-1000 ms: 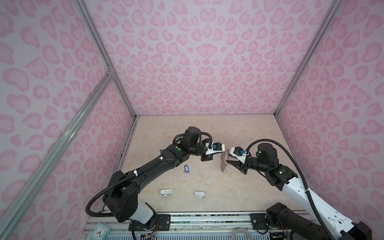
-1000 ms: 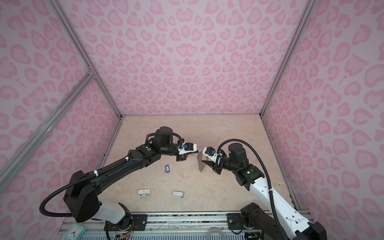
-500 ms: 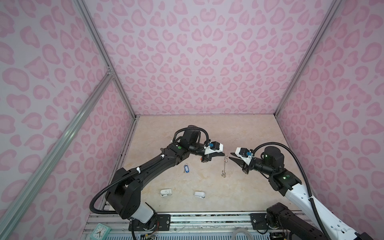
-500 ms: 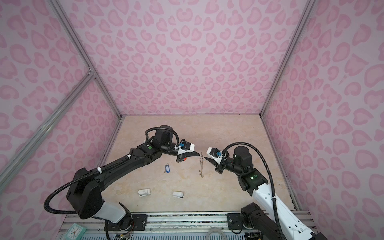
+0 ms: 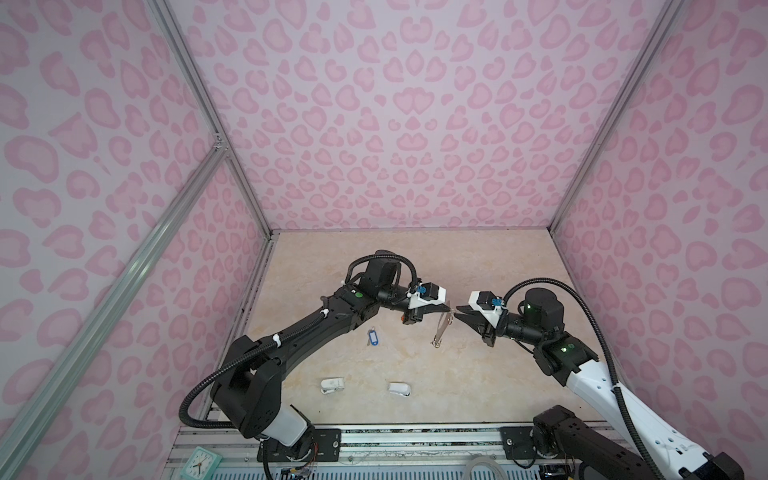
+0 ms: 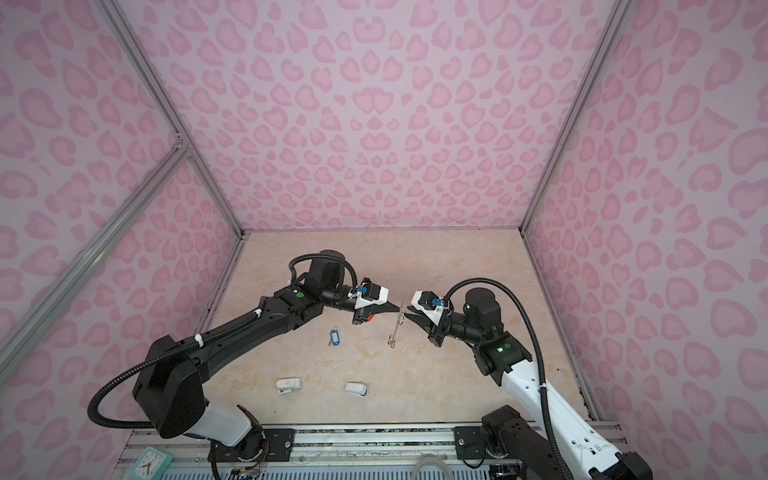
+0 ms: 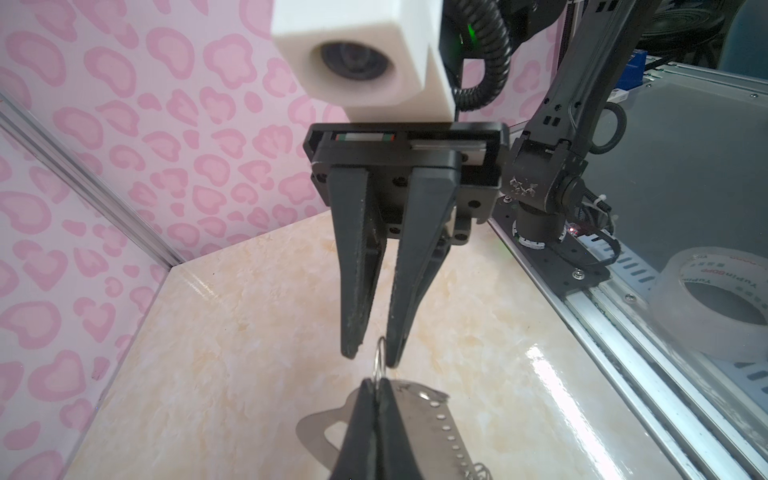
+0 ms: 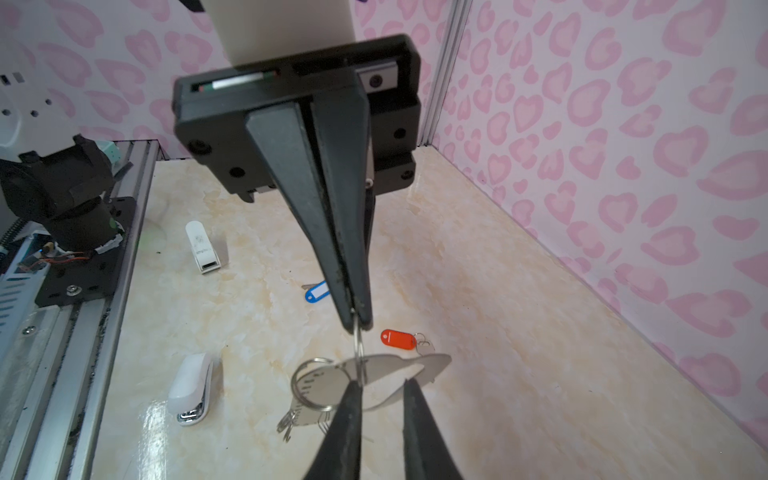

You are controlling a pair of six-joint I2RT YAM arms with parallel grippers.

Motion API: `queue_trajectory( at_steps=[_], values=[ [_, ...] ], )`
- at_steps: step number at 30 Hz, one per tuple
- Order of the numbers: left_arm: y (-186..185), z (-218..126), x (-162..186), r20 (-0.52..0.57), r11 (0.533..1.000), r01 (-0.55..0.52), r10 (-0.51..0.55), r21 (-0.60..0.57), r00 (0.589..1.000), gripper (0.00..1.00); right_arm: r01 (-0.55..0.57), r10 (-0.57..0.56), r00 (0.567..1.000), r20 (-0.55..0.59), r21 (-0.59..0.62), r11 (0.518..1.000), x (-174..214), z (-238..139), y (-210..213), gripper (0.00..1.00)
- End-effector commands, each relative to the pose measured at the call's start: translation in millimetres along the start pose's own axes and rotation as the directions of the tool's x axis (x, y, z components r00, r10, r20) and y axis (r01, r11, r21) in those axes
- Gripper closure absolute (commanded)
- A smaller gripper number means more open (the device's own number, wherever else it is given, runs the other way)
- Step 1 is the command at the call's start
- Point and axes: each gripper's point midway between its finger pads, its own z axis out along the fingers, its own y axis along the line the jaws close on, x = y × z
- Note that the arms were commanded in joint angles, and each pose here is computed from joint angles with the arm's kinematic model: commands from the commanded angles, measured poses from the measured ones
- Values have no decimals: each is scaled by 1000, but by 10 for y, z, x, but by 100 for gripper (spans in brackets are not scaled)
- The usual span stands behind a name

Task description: Put the keys on the keyring

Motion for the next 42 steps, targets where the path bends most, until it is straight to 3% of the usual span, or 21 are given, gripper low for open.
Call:
queue_trajectory(
  at_steps=[1, 6, 14, 16, 20, 22, 23, 27, 30, 36, 41, 42],
  values=[
    [21, 1, -33, 13, 1000, -21, 22, -7, 1000, 97, 34, -33, 999, 25, -21, 999, -74, -15, 39, 80],
    [-1, 22, -31, 13, 1000, -28, 28, 0, 1000, 97, 30, -29, 999, 42, -22, 999, -110, -7, 38, 84],
    [-16, 37, -35, 12, 1000, -30, 30, 5, 999, 96, 30, -30, 999, 37, -21, 999, -91, 3, 35, 100],
    [40, 27, 17, -17, 999, -8, 8, -35, 1000, 72, 30, -29, 999, 37, -11, 1000, -84, 0, 22, 100],
    [296, -156, 235, -94, 972, 92, -114, -214, 989, 55, 26, -26, 999, 22, 16, 1000, -31, -14, -1, 100],
    [408, -305, 387, -105, 937, 170, -211, -304, 972, 41, 23, -23, 1000, 14, 25, 999, -2, -14, -11, 100],
    [443, -374, 448, -109, 916, 206, -257, -343, 960, 39, 22, -22, 1000, 10, 30, 999, 9, -12, -19, 100],
    [592, -690, 744, -85, 756, 376, -491, -535, 867, 37, 15, -14, 1000, -13, 53, 999, 61, -7, -59, 100],
    [580, -882, 1005, -75, 615, 450, -639, -647, 766, 36, -13, 15, 999, -32, 78, 997, 100, 1, -109, 100],
    [284, -1287, 1609, -38, 311, 479, -866, -821, 498, 42, -94, 107, 991, -79, 149, 984, 211, 5, -234, 100],
    [-140, -1401, 2042, -56, 178, 447, -961, -877, 271, 49, -105, 118, 989, -87, 147, 984, 272, 22, -221, 100],
    [-189, -1427, 2090, -54, 158, 435, -969, -886, 243, 50, -106, 119, 989, -88, 145, 984, 276, 24, -214, 100]
  ],
)
